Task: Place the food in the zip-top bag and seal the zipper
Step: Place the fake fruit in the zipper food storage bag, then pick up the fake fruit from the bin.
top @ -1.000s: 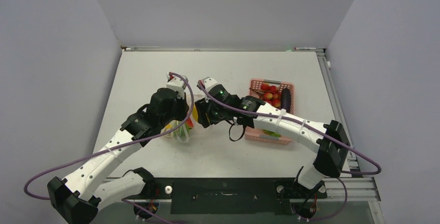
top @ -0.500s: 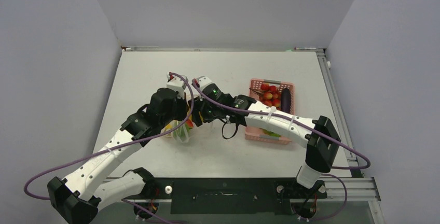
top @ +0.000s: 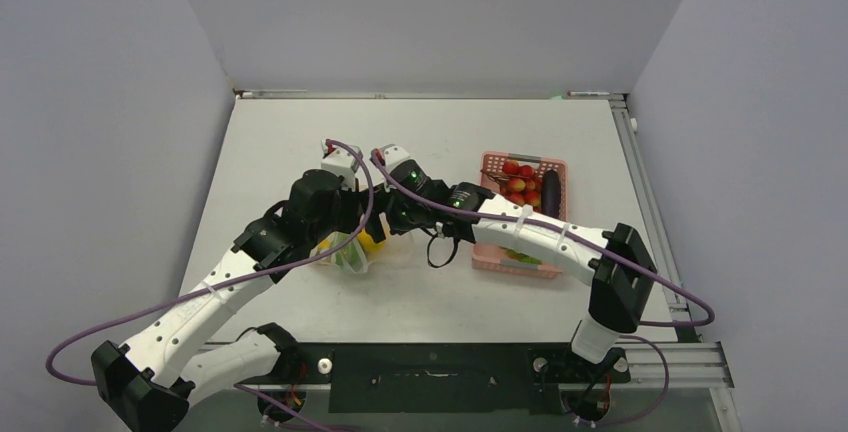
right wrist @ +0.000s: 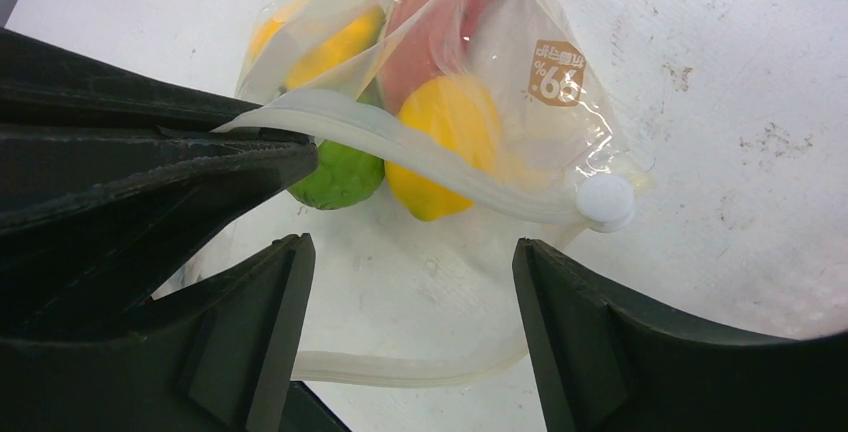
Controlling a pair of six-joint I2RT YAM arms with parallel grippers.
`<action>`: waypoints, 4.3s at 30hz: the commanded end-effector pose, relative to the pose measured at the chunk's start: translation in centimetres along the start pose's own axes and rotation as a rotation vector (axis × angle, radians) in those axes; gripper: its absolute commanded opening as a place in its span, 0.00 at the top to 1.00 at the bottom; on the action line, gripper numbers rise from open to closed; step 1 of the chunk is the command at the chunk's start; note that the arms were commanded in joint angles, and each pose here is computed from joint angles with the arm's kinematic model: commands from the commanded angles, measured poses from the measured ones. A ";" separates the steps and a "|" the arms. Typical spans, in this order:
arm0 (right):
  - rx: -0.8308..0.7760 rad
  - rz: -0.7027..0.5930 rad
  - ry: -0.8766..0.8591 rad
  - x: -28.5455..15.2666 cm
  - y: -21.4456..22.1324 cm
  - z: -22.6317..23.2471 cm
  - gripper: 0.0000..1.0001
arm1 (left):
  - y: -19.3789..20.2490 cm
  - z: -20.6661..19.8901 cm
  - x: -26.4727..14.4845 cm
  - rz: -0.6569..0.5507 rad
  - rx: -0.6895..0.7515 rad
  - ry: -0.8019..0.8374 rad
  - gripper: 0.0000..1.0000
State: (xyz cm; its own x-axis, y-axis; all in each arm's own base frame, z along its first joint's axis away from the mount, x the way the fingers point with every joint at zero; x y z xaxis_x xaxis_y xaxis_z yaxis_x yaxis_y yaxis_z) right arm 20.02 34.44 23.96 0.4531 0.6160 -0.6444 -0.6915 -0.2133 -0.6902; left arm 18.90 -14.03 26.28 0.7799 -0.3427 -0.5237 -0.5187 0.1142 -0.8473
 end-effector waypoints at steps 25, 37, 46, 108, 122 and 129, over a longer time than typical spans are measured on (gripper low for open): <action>0.053 -0.157 0.465 -10.5 -2.2 -10.9 0.28 | -1.2 -0.3 0.0 -0.058 -0.020 0.024 1.00; -0.144 0.007 0.661 -8.8 -3.2 -16.0 0.31 | -1.3 -0.1 -0.3 -0.067 -0.020 0.016 1.00; -0.381 0.108 0.726 -6.6 -3.4 -18.4 0.34 | -1.3 -0.2 -0.4 -0.071 -0.020 0.025 1.00; -0.623 0.471 0.701 2.1 -2.3 -27.3 0.70 | -1.3 -0.3 -0.3 -0.066 -0.020 0.039 1.00; -0.561 0.329 0.769 -0.6 -4.2 -26.0 0.95 | -1.3 -0.3 -0.4 -0.069 -0.020 0.039 1.00; -0.506 0.166 0.812 -3.7 -5.7 -24.7 0.95 | -1.4 -0.3 -0.4 -0.070 -0.021 0.037 1.00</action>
State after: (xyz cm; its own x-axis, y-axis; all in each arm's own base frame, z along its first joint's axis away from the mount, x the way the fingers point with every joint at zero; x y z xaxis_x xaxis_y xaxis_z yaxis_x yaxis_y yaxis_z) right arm 36.68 14.96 17.10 0.6242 -0.1402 -0.7686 -0.5849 -0.7360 -0.3407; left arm 18.79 -14.08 26.37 0.7749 -0.3571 -0.5215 -0.5186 0.1125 -0.8476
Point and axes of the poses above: each gripper's point midway between its finger pads, its own x axis out along the fingers, its own z axis along the line the jaws close on, y = z × x, the point moved 9 cm from there along -x, back along the fingers, and after that the axes turned 5 degrees about x, right-handed, at the moved point
